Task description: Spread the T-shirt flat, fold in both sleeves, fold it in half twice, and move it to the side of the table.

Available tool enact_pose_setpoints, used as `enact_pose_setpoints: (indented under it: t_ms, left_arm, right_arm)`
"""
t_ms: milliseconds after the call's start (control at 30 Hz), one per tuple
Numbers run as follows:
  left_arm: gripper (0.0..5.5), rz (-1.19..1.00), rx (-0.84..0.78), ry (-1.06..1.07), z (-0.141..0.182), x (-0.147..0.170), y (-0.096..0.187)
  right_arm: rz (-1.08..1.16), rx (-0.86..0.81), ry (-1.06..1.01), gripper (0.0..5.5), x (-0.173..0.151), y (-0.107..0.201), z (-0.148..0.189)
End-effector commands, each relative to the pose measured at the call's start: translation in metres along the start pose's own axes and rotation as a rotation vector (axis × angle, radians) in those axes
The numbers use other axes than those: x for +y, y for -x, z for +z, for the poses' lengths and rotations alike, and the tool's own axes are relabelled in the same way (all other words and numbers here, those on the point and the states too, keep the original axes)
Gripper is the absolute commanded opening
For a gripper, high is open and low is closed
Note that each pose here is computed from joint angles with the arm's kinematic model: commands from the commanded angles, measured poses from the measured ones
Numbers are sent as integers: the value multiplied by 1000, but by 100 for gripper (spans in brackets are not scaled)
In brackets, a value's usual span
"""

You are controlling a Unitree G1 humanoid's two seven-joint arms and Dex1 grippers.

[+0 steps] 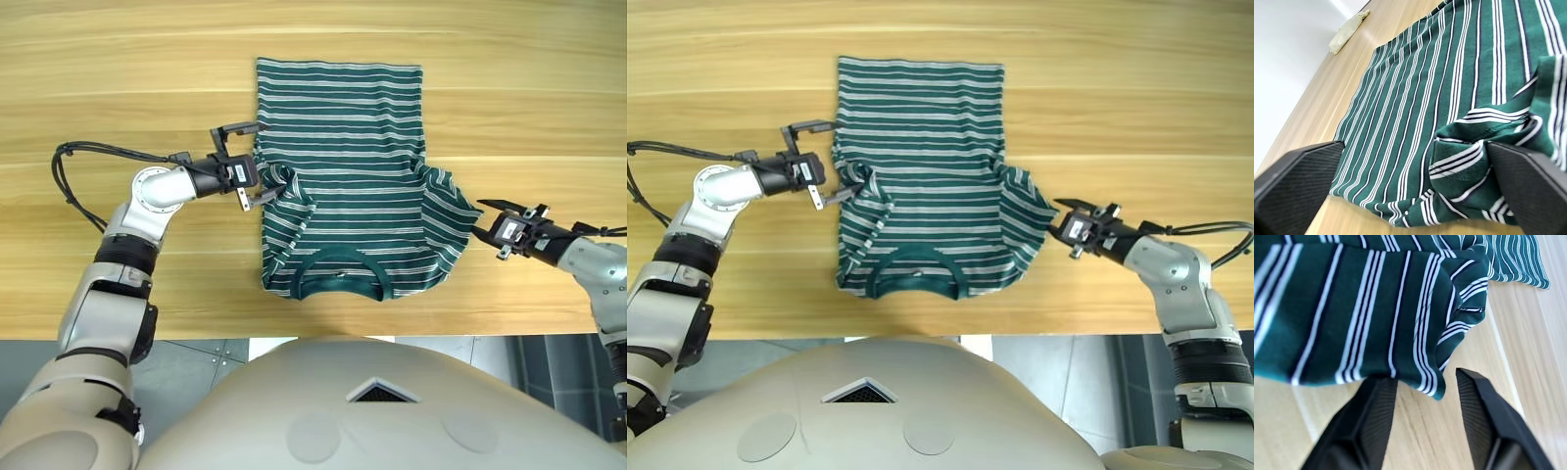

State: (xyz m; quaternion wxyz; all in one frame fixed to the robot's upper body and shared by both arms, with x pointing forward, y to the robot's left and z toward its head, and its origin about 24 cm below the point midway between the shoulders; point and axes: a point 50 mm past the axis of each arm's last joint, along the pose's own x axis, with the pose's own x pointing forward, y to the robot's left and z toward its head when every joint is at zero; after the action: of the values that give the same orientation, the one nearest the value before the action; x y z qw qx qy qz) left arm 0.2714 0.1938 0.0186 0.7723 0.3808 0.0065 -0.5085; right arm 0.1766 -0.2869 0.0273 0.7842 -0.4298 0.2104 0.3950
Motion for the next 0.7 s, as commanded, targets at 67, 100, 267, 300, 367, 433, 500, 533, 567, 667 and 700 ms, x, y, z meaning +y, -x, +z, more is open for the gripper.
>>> enact_pose_setpoints:
  t_ms: [67, 100, 267, 300, 367, 433, 500, 533, 567, 667, 700]
  left_arm:
    - [540, 1, 13, -13, 0, 4, 0]
    - [540, 1, 13, -13, 0, 4, 0]
    - [540, -2, 11, -15, 1, 4, -1]
    - [540, -3, 11, -16, 1, 4, -2]
    - [540, -5, 11, -15, 1, 4, -2]
    - [540, -6, 10, -15, 1, 3, -2]
    - [540, -5, 7, -14, 1, 3, -2]
    - [540, -4, 6, -14, 1, 3, -2]
    - [540, -4, 5, -14, 1, 3, -3]
    - [540, -5, 1, -12, 2, 2, -4]
    - [540, -5, 0, -12, 2, 2, -5]
  right_arm:
    - [64, 53, -30, 144, 14, -4, -10]
    - [63, 54, -31, 124, 14, -4, -11]
    - [58, 54, -37, 42, 16, -3, -11]
    - [56, 55, -37, 26, 16, -2, -11]
    - [52, 55, -35, 1, 15, -2, -11]
    - [38, 47, -24, 1, 14, -1, -9]
    - [23, 32, -9, 1, 10, 0, -5]
    - [15, 20, 0, 1, 8, 0, -2]
    - [11, 4, 12, 1, 6, -1, 2]
    - [4, -50, 47, 1, 2, -2, 15]
    - [5, -72, 59, 1, 1, -4, 21]
